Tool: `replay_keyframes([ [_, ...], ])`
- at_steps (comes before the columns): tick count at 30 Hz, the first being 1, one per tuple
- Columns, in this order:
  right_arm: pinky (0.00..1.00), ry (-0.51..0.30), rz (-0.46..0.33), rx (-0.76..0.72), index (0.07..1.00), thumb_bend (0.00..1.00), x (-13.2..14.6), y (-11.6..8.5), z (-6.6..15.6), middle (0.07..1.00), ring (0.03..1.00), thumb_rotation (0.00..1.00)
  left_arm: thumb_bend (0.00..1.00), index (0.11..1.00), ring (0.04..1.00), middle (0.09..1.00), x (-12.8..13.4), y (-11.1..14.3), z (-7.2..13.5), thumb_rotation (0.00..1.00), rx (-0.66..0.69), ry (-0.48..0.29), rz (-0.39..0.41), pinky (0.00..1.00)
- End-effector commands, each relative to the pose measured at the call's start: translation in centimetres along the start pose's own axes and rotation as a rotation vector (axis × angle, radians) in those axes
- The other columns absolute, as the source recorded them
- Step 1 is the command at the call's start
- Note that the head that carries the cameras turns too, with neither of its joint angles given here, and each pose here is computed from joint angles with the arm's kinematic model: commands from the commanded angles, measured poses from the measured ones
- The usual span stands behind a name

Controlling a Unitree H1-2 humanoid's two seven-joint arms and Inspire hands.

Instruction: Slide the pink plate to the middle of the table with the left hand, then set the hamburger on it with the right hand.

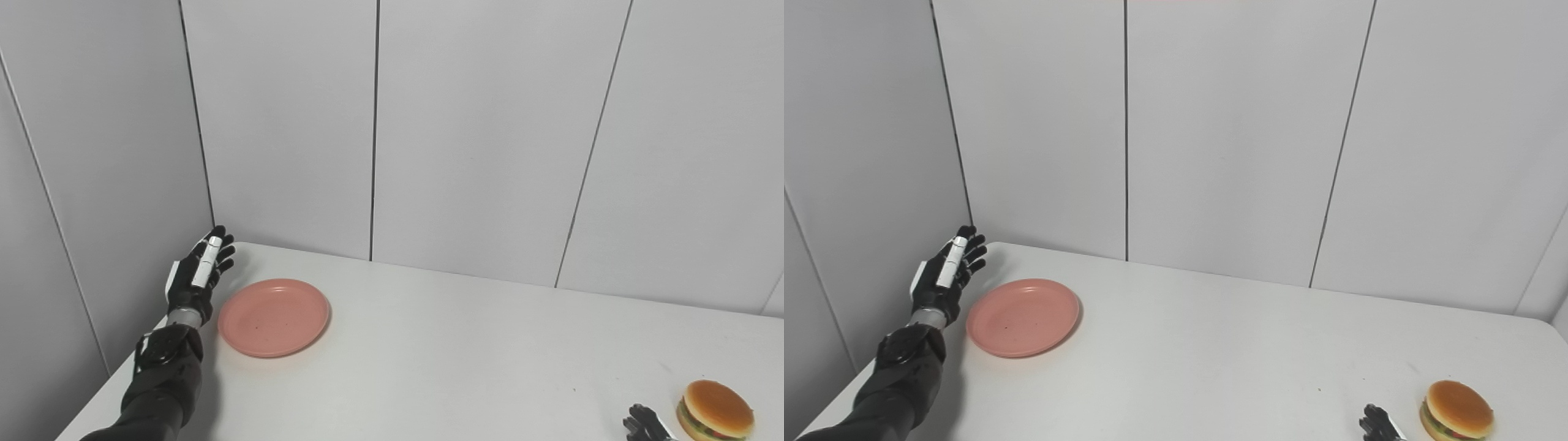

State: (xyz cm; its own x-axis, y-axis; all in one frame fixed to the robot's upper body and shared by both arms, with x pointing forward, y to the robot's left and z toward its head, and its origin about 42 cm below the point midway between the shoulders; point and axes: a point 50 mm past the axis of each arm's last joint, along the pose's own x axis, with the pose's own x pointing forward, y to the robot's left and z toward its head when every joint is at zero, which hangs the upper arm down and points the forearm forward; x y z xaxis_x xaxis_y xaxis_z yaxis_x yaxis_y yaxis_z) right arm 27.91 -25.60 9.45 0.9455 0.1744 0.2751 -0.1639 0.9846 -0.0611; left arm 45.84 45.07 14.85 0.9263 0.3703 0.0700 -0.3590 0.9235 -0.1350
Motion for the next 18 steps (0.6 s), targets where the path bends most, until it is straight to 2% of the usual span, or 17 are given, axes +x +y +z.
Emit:
replay_keyframes([
  [1, 0.93, 0.242, -0.047, 0.018, 0.876, 0.88, -0.8, -1.5, -3.6, 0.912, 0.897, 1.00, 0.92, 0.808, 0.858, 0.836, 2.2, -1.3, 3.7, 0.71, -0.003, -0.113, -0.038, 0.88],
  [4, 0.93, 0.243, -0.044, 0.012, 0.876, 0.87, -0.8, -1.5, -3.5, 0.910, 0.892, 1.00, 0.94, 0.801, 0.847, 0.815, 2.0, -1.9, 3.0, 0.71, 0.013, -0.091, -0.058, 0.85],
  [10, 0.93, 0.250, -0.049, 0.021, 0.874, 0.87, -0.9, -1.3, -3.3, 0.914, 0.893, 1.00, 0.91, 0.825, 0.883, 0.849, 1.5, -3.2, 1.6, 0.73, 0.011, -0.053, -0.102, 0.89],
  [13, 0.92, 0.252, -0.049, 0.024, 0.877, 0.88, -0.9, -1.2, -3.2, 0.914, 0.889, 1.00, 0.90, 0.812, 0.894, 0.860, 1.3, -3.9, 1.1, 0.73, 0.005, -0.043, -0.122, 0.88],
  [18, 0.92, 0.252, -0.048, 0.016, 0.876, 0.88, -0.9, -1.1, -3.1, 0.915, 0.888, 1.00, 0.90, 0.824, 0.881, 0.853, 1.3, -4.5, 0.9, 0.73, 0.018, -0.032, -0.125, 0.87],
])
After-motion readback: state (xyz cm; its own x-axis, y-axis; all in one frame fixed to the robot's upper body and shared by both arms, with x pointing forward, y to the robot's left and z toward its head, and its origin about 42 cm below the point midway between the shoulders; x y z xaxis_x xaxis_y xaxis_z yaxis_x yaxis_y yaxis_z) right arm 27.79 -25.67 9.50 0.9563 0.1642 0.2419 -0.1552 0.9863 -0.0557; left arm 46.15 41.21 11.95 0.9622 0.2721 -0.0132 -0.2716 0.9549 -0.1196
